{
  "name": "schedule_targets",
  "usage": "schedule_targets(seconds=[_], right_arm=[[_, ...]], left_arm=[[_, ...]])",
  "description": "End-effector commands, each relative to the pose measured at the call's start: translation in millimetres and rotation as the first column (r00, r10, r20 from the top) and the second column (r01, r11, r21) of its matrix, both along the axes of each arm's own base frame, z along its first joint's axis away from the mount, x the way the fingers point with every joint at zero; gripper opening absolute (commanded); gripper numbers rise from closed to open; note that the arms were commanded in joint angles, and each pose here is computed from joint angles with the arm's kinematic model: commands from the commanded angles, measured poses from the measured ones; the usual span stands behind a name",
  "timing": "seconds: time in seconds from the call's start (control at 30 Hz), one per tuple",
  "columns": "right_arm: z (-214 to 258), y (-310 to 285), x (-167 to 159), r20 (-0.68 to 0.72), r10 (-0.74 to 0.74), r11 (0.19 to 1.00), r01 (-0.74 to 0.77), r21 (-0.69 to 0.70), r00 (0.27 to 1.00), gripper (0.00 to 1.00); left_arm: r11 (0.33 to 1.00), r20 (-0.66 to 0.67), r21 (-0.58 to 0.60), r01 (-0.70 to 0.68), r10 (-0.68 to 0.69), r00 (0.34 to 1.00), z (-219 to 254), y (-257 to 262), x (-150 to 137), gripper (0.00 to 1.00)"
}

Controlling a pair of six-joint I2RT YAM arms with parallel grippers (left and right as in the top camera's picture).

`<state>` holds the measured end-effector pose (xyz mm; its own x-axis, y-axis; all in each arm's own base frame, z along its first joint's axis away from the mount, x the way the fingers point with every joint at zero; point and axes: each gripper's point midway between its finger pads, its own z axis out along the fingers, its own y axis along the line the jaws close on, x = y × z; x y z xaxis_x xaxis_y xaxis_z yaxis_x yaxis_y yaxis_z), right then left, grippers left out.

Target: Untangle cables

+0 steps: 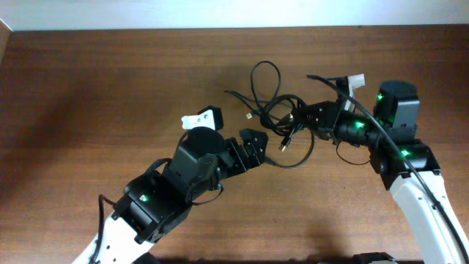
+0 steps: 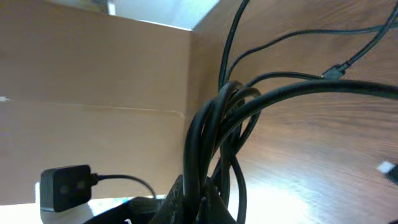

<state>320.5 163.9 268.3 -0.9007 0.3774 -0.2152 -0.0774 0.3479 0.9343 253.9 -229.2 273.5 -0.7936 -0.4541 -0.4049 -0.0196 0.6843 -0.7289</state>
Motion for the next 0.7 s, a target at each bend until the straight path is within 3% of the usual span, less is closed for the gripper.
schedule_targets(seconds=[0.0, 0.23, 0.43, 0.67], right_arm=[[25.1, 10.0, -6.0, -0.010, 0.062, 0.993, -0.060, 0.105, 0.998, 0.04], [65.9, 16.4, -7.7, 0.071, 0.113, 0.969, -0.126, 0.211, 0.991, 0.04], [86.5, 18.7, -12.4, 0.136, 0.146, 0.954, -0.175, 0.241, 0.980, 0.04], [100.7, 19.9, -16.2, 0.162, 0.162, 0.942, -0.201, 0.268, 0.973, 0.04]], left_arm=[[0.997, 0.030, -0.069, 0.021, -0.019, 0.999, 18.5, -6.2, -0.9, 0.99], [0.992, 0.083, -0.122, 0.022, -0.012, 0.996, 35.0, -11.8, 5.7, 0.99], [0.978, 0.088, -0.198, -0.059, 0.077, 0.993, 48.2, -8.8, 16.6, 0.99], [0.962, 0.143, -0.268, -0.050, 0.091, 0.985, 68.6, -14.8, 24.0, 0.99]])
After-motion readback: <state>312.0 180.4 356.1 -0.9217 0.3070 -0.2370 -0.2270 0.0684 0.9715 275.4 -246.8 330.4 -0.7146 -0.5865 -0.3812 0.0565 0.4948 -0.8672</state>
